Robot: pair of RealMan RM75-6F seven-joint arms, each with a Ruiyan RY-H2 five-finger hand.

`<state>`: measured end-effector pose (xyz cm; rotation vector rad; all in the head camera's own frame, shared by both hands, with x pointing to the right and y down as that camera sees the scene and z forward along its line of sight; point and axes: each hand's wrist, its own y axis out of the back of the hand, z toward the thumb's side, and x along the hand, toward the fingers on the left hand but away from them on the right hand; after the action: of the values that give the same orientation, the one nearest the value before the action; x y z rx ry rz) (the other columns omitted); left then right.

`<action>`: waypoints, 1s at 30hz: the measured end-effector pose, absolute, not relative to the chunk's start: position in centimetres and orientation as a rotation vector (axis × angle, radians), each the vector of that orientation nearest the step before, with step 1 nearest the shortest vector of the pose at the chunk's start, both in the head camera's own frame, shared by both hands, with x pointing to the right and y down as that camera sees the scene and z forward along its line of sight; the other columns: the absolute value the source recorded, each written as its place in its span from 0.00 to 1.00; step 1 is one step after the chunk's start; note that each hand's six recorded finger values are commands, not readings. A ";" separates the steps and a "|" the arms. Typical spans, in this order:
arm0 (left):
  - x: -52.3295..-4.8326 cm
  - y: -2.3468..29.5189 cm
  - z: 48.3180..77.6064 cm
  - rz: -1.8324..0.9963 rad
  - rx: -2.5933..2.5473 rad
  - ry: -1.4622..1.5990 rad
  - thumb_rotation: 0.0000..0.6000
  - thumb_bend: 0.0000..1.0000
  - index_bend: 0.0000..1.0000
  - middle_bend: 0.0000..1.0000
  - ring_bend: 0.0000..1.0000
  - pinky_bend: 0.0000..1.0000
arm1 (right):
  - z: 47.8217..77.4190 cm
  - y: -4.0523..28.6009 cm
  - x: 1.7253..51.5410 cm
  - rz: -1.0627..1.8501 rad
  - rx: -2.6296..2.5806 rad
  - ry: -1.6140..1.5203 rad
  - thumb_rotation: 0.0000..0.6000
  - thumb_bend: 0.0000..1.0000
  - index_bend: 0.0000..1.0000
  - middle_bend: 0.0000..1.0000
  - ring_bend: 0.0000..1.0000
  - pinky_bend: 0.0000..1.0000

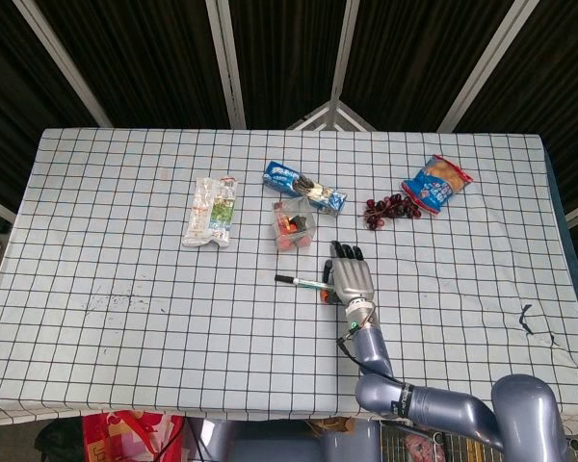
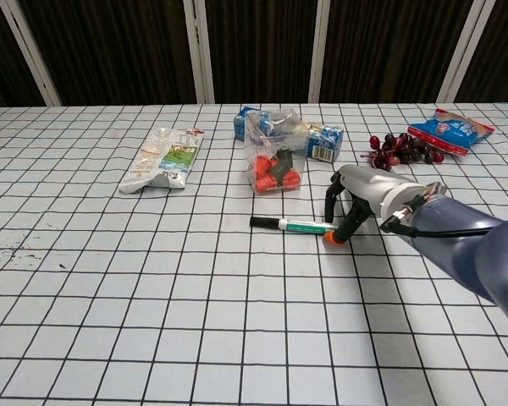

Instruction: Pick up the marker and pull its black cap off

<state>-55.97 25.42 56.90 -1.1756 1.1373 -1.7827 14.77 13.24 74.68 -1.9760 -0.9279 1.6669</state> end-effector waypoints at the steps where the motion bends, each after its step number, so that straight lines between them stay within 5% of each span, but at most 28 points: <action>1: -56.0 25.4 56.9 -1.783 -1.176 1.138 1.00 0.50 0.05 0.00 0.00 0.01 | 74.7 13.2 14.8 1.668 -1.975 -0.928 1.00 0.33 0.60 0.07 0.05 0.00; 30: -56.6 25.9 57.2 -1.795 -1.177 1.149 1.00 0.50 0.05 0.00 0.00 0.01 | 74.3 13.0 14.6 1.670 -1.967 -0.917 1.00 0.33 0.52 0.07 0.05 0.00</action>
<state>-56.62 25.91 57.20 -1.1767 1.1493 -1.7945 14.60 12.98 74.34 -1.9672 -0.9166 1.6702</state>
